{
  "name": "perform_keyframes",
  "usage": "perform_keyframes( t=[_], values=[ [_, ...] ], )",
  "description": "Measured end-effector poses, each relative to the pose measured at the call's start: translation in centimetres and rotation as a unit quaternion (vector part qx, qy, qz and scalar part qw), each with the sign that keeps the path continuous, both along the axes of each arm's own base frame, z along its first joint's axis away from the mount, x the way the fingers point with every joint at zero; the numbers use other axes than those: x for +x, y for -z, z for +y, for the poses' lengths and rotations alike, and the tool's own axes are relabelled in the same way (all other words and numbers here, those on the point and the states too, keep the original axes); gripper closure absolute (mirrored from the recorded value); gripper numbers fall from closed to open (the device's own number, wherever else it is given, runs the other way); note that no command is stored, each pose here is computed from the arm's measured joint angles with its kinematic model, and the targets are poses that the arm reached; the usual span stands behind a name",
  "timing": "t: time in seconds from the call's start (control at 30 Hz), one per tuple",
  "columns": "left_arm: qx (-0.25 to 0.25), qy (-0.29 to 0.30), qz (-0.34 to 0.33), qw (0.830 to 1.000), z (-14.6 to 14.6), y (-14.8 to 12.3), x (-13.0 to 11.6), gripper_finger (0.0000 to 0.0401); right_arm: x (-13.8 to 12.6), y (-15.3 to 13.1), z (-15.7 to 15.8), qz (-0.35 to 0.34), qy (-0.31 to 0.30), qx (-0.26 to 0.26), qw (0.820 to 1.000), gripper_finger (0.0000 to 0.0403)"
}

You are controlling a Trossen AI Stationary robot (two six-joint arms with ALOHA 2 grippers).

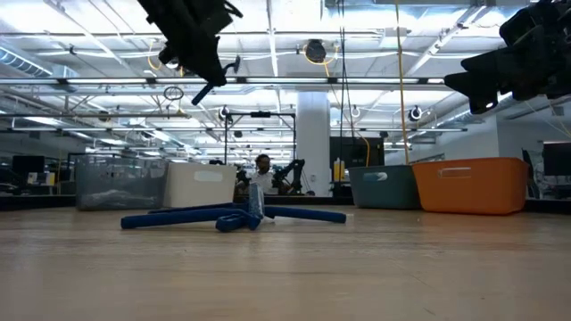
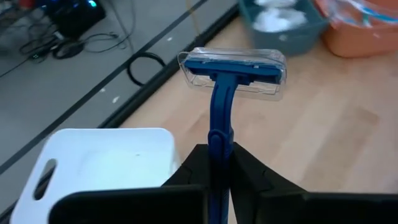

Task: Pick & Place Travel size toiletries
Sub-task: Put the blue razor into the white bin

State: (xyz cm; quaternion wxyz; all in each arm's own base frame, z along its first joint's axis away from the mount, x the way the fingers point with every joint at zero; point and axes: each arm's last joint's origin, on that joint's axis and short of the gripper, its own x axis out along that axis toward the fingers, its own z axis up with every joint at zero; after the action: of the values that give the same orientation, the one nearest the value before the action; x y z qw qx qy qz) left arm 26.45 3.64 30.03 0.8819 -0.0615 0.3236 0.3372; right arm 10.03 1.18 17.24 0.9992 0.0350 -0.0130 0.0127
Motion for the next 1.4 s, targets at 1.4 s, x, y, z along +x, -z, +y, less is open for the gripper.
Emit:
perform_keyframes(
  t=[1.4],
  values=[
    [-0.146,-0.247,0.067,0.956,16.0,7.8,-2.0,0.0354,0.0,0.0,0.0,0.000,0.000,0.000,1.000,0.0211]
  ],
)
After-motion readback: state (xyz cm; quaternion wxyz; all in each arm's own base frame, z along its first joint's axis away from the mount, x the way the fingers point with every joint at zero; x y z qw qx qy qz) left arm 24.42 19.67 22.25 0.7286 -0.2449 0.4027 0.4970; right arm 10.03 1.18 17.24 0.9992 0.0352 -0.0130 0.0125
